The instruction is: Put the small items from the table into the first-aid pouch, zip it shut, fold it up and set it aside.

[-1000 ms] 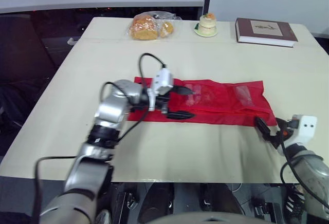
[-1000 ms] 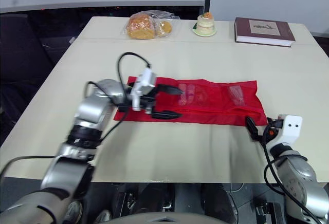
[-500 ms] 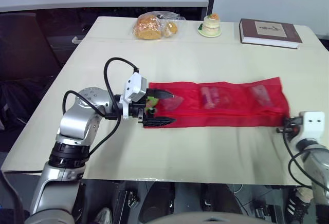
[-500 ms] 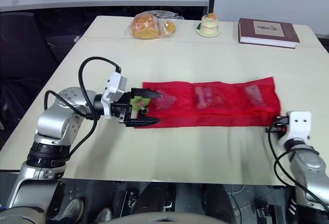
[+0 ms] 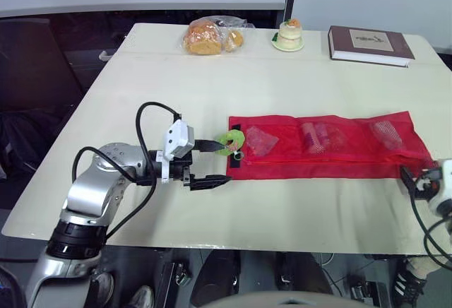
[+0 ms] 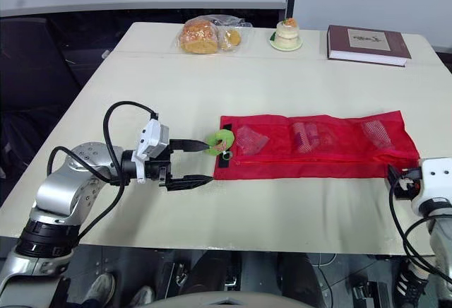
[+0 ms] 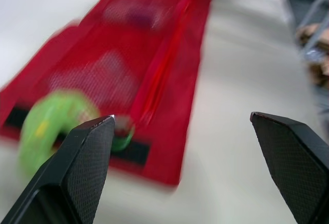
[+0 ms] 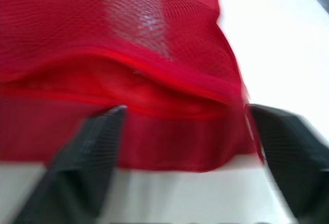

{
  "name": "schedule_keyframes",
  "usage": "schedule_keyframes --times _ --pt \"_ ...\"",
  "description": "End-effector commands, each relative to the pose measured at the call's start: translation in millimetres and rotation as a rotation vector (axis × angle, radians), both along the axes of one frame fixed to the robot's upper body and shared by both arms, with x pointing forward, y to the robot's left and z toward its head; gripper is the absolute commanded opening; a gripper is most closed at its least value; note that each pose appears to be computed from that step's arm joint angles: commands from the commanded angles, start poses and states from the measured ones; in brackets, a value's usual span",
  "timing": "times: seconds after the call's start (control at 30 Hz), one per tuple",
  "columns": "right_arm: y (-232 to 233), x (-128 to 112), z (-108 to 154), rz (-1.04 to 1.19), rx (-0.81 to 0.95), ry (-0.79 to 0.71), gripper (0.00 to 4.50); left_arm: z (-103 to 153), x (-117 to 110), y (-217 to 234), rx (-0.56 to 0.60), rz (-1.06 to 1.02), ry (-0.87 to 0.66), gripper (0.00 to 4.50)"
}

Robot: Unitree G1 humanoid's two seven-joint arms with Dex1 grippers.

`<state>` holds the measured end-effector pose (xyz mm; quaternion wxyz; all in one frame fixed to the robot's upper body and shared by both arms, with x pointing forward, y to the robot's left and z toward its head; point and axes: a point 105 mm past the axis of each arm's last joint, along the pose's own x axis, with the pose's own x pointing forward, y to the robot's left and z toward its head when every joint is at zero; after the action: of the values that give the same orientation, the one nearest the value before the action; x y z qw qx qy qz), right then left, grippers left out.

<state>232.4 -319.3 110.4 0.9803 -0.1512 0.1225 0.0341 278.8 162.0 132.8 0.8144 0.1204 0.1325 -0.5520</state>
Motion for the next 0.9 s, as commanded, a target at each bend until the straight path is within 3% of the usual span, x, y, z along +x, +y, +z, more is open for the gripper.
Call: schedule_keyframes --times 0.03,0.2,0.3,0.53,0.77,0.87,0.9 --pt "15.4 -19.9 37.1 0.196 -0.017 -0.032 4.47 4.2 3.0 12.1 -0.041 0.081 0.013 4.5" --pt "61.7 -49.6 66.8 0.519 0.086 -0.039 4.47 -25.5 3.9 23.6 -0.01 0.187 0.189 4.5" --pt "84.8 -59.2 75.2 0.633 0.172 -0.022 4.47 -28.0 6.0 16.1 -0.087 0.219 0.282 4.5" --pt "122.1 -57.4 99.3 0.765 0.228 -0.118 4.47 -32.2 13.0 -9.3 -0.239 0.283 0.482 4.5" --pt "136.6 -52.2 105.5 0.813 0.201 -0.133 4.47 -35.3 14.1 -40.1 -0.34 0.259 0.677 4.5" --pt "142.0 -50.1 111.2 0.836 0.194 -0.145 4.5 -33.9 16.7 -49.2 -0.349 0.239 0.728 3.69" --pt "143.3 -49.3 112.7 0.841 0.192 -0.148 4.5 -33.3 16.6 -52.5 -0.349 0.225 0.735 3.2"
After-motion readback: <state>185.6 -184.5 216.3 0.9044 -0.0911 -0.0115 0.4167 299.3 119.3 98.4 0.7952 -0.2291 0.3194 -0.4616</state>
